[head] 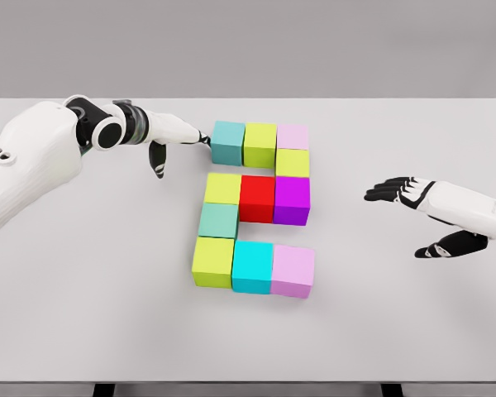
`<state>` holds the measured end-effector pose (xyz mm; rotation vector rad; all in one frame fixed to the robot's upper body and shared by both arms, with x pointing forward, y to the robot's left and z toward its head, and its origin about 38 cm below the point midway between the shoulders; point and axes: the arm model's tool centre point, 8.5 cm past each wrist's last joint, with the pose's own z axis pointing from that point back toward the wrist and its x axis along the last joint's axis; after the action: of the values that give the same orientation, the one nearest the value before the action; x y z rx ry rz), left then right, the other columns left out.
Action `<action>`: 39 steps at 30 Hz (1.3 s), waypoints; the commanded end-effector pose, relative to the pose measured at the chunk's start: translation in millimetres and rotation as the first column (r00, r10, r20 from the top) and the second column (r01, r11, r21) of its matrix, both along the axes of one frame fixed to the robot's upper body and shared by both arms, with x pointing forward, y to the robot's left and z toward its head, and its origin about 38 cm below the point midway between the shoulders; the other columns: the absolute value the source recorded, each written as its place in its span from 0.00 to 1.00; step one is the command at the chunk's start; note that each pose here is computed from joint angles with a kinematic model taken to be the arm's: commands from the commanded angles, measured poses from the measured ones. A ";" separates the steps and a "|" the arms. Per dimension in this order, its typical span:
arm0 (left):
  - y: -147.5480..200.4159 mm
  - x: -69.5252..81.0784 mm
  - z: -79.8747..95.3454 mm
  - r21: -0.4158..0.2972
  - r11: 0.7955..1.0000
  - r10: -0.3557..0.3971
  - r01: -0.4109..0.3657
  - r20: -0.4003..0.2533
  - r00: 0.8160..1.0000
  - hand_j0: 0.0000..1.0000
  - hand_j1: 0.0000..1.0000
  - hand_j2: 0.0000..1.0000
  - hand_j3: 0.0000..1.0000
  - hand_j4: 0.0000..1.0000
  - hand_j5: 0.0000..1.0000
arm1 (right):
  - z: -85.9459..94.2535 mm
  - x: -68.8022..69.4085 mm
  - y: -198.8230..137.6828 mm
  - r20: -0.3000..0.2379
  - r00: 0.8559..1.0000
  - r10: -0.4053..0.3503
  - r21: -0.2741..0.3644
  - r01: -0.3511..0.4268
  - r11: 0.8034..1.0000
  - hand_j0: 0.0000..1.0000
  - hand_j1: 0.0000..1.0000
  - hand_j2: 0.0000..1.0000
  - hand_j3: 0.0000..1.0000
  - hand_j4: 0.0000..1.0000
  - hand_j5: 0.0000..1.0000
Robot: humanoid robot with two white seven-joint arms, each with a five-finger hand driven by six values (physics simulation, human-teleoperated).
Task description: Assemble the squares on the desktop into the number 2
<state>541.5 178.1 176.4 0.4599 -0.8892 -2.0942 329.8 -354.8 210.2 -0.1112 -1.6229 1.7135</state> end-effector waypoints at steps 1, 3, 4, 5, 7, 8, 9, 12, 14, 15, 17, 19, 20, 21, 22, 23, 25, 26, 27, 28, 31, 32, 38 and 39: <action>-0.3 0.0 0.5 -0.002 1.000 0.000 0.000 0.001 1.000 1.00 1.00 1.00 1.00 1.00 1.00 | 1.0 0.0 0.1 -0.001 1.000 -0.001 0.007 0.001 1.000 1.00 1.00 1.00 1.00 1.00 1.00; -0.3 0.0 0.5 -0.002 1.000 0.000 0.000 0.001 1.000 1.00 1.00 1.00 1.00 1.00 1.00 | 1.5 0.4 -0.5 -0.001 1.000 -0.002 0.005 0.002 1.000 1.00 1.00 1.00 1.00 1.00 1.00; 0.6 0.2 1.0 -0.002 1.000 0.002 -0.002 0.002 1.000 1.00 1.00 1.00 1.00 1.00 1.00 | 1.6 0.4 -0.5 -0.001 1.000 -0.002 0.006 0.002 1.000 1.00 1.00 1.00 1.00 1.00 1.00; 1.4 0.3 1.0 -0.003 1.000 0.003 -0.003 0.001 1.000 1.00 1.00 1.00 1.00 1.00 1.00 | 1.1 0.3 -0.2 -0.002 1.000 -0.001 0.005 0.001 1.000 1.00 1.00 1.00 1.00 1.00 1.00; 2.2 0.3 1.1 -0.004 1.000 0.005 -0.005 0.001 1.000 1.00 1.00 1.00 1.00 1.00 1.00 | 1.1 0.3 -0.2 -0.002 1.000 -0.001 0.005 0.001 1.000 1.00 1.00 1.00 1.00 1.00 1.00; 3.6 0.6 1.0 -0.003 1.000 0.008 -0.008 0.000 1.000 1.00 1.00 1.00 1.00 1.00 1.00 | 1.1 0.3 -0.2 -0.002 1.000 -0.001 0.005 0.001 1.000 1.00 1.00 1.00 1.00 1.00 1.00; 4.5 0.6 1.0 -0.002 1.000 0.009 -0.009 0.001 1.000 1.00 1.00 1.00 1.00 1.00 1.00 | 1.0 0.3 0.1 -0.002 1.000 -0.001 0.008 0.001 1.000 1.00 1.00 1.00 1.00 1.00 1.00; 5.8 1.0 1.3 -0.002 1.000 0.012 -0.012 0.001 1.000 1.00 1.00 1.00 1.00 1.00 1.00 | 0.9 0.3 0.1 -0.002 1.000 -0.001 0.006 0.001 1.000 1.00 1.00 1.00 1.00 1.00 1.00; 8.2 1.4 1.2 0.000 1.000 0.018 -0.018 0.001 1.000 1.00 1.00 1.00 1.00 1.00 1.00 | 1.1 0.3 -0.2 -0.002 1.000 -0.001 0.005 0.001 1.000 1.00 1.00 1.00 1.00 1.00 1.00; 8.9 1.4 1.3 0.000 1.000 0.018 -0.018 0.001 1.000 1.00 1.00 1.00 1.00 1.00 1.00 | 0.9 0.3 0.1 -0.002 1.000 -0.001 0.006 0.001 1.000 1.00 1.00 1.00 1.00 1.00 1.00; 11.0 2.4 3.3 -0.001 1.000 0.022 -0.022 0.004 1.000 1.00 1.00 1.00 1.00 1.00 1.00 | 1.1 0.3 -0.2 -0.002 1.000 -0.001 0.005 0.001 1.000 1.00 1.00 1.00 1.00 1.00 1.00; 23.7 2.9 5.4 0.000 0.999 0.043 -0.043 0.003 0.999 1.00 1.00 1.00 1.00 1.00 1.00 | 0.7 0.2 0.0 -0.003 1.000 0.000 0.005 0.000 1.000 1.00 1.00 1.00 1.00 1.00 1.00; 30.5 2.2 7.0 -0.012 0.999 0.052 -0.052 -0.003 0.999 1.00 1.00 1.00 1.00 1.00 1.00 | 0.7 0.2 0.0 -0.003 1.000 0.000 0.005 0.000 1.000 1.00 1.00 1.00 1.00 1.00 1.00; 39.5 0.5 12.2 -0.027 0.999 0.028 -0.029 -0.008 1.000 1.00 1.00 1.00 1.00 1.00 1.00 | 0.5 0.2 0.3 -0.003 1.000 0.000 0.006 0.000 1.000 1.00 1.00 1.00 1.00 1.00 1.00; 44.9 -2.1 26.2 -0.061 0.997 -0.038 0.039 0.002 0.999 1.00 1.00 1.00 1.00 1.00 1.00 | 0.7 0.2 0.0 -0.003 1.000 0.000 0.005 0.000 1.000 1.00 1.00 1.00 1.00 1.00 1.00; 52.0 -5.8 37.1 -0.091 0.992 -0.089 0.090 0.016 0.996 1.00 1.00 1.00 1.00 1.00 1.00 | 0.7 0.2 0.0 -0.003 1.000 0.000 0.005 0.000 1.000 1.00 1.00 1.00 1.00 1.00 1.00; 66.0 -14.9 58.1 -0.132 0.973 -0.183 0.190 0.060 0.981 1.00 1.00 1.00 1.00 1.00 1.00 | 0.7 0.2 0.0 -0.003 1.000 0.000 0.005 0.000 1.000 1.00 1.00 1.00 1.00 1.00 1.00; 73.5 -19.0 66.2 -0.145 0.964 -0.212 0.221 0.079 0.974 1.00 1.00 1.00 1.00 1.00 1.00 | 0.7 0.2 0.0 -0.003 1.000 0.000 0.005 0.000 1.000 1.00 1.00 1.00 1.00 1.00 1.00; 83.9 -25.3 77.9 -0.170 0.950 -0.249 0.264 0.102 0.963 1.00 1.00 1.00 1.00 1.00 1.00 | 0.3 0.1 0.3 -0.004 1.000 0.000 0.005 0.000 1.000 1.00 1.00 1.00 1.00 1.00 1.00; 96.2 -28.1 85.2 -0.193 0.950 -0.228 0.246 0.111 0.967 1.00 1.00 1.00 1.00 1.00 1.00 | -0.2 0.0 0.6 -0.006 1.000 0.001 0.005 -0.001 1.000 1.00 1.00 1.00 1.00 1.00 1.00; 140.4 -45.7 114.4 -0.320 0.929 -0.153 0.185 0.124 0.980 1.00 1.00 1.00 1.00 1.00 1.00 | -0.2 0.0 0.6 -0.006 1.000 0.001 0.005 -0.001 1.000 1.00 1.00 1.00 1.00 1.00 1.00; 150.2 -51.3 115.1 -0.366 0.916 -0.133 0.164 0.110 0.985 1.00 1.00 1.00 1.00 1.00 1.00 | -0.6 -0.1 0.9 -0.007 1.000 0.002 0.005 -0.002 1.000 1.00 1.00 1.00 1.00 1.00 1.00; 192.9 -99.8 89.8 -0.587 0.809 -0.065 0.027 -0.043 0.997 1.00 1.00 1.00 1.00 1.00 1.00 | -3.6 -0.6 3.3 -0.016 1.000 0.009 0.006 -0.009 1.000 1.00 1.00 1.00 1.00 1.00 1.00; 197.2 -104.3 83.9 -0.610 0.792 -0.054 0.002 -0.067 0.996 1.00 1.00 1.00 1.00 1.00 1.00 | -3.8 -0.5 2.7 -0.016 1.000 0.008 0.003 -0.008 1.000 1.00 1.00 1.00 1.00 1.00 1.00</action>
<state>441.5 365.5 232.8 0.0198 -1.3792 -1.7650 329.6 -352.1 206.9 -0.0965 -1.6164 1.7195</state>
